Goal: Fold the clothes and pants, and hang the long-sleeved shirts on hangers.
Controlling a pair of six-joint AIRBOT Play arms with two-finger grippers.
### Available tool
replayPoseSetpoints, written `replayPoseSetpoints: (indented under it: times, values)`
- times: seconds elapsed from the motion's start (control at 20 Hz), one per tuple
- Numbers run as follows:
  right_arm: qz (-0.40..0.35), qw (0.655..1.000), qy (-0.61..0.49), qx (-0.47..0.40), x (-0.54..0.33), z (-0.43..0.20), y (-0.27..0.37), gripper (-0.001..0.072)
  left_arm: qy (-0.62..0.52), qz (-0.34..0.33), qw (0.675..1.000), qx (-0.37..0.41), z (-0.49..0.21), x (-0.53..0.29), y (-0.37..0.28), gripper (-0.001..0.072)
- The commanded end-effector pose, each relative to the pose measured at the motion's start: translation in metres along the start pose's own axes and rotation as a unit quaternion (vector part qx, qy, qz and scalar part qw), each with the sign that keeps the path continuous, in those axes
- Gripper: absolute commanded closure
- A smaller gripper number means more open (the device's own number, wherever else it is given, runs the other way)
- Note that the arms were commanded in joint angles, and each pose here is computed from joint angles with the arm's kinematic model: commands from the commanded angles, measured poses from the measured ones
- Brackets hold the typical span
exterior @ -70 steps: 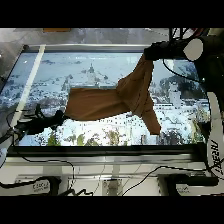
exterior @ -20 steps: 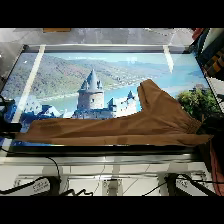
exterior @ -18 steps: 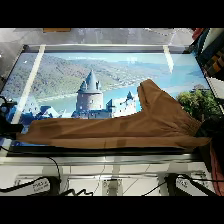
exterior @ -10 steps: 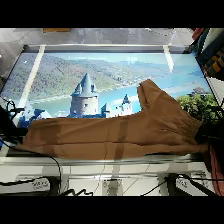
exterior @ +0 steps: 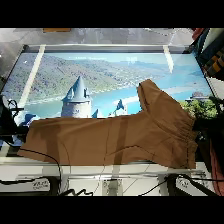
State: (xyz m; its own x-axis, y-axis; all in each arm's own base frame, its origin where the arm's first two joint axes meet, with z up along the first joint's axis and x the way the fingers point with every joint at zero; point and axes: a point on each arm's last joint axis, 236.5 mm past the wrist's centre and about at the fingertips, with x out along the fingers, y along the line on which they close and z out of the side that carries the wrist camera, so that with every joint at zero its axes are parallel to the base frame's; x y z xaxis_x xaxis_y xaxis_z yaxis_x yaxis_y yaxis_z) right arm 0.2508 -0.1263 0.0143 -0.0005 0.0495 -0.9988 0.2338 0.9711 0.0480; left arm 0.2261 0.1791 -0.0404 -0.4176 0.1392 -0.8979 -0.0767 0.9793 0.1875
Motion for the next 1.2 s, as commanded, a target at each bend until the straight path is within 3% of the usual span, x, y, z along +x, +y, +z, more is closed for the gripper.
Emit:
replayPoseSetpoints:
  times: [0.0, 0.05, 0.15, 0.35, 0.6, 1.15]
  values:
    - [0.074, 0.980, -0.183, -0.023, -0.034, 0.090, 0.062, 0.0028, -0.048, 0.026, 0.998, -0.004, 0.024, -0.030, -0.003, 0.0198]
    - [0.085, 0.968, -0.234, -0.031, -0.048, 0.115, 0.084, 0.0042, -0.075, 0.035, 0.997, -0.004, 0.035, -0.046, -0.006, 0.0198]
    - [0.089, 0.947, -0.299, -0.072, -0.061, 0.149, 0.128, 0.0254, -0.139, 0.055, 0.989, 0.010, 0.056, -0.082, -0.017, 0.0198]
    - [0.103, 0.936, -0.289, -0.173, -0.019, 0.175, 0.225, 0.0254, -0.239, 0.081, 0.966, 0.056, 0.084, -0.133, -0.049, 0.0216]
    - [0.086, 0.934, -0.210, -0.275, 0.058, 0.183, 0.308, 0.0254, -0.262, 0.088, 0.957, 0.092, 0.085, -0.150, -0.088, 0.0216]
    - [-0.003, 0.956, -0.079, -0.282, 0.128, 0.175, 0.271, 0.0262, -0.267, 0.090, 0.954, 0.107, 0.085, -0.153, -0.099, 0.0216]
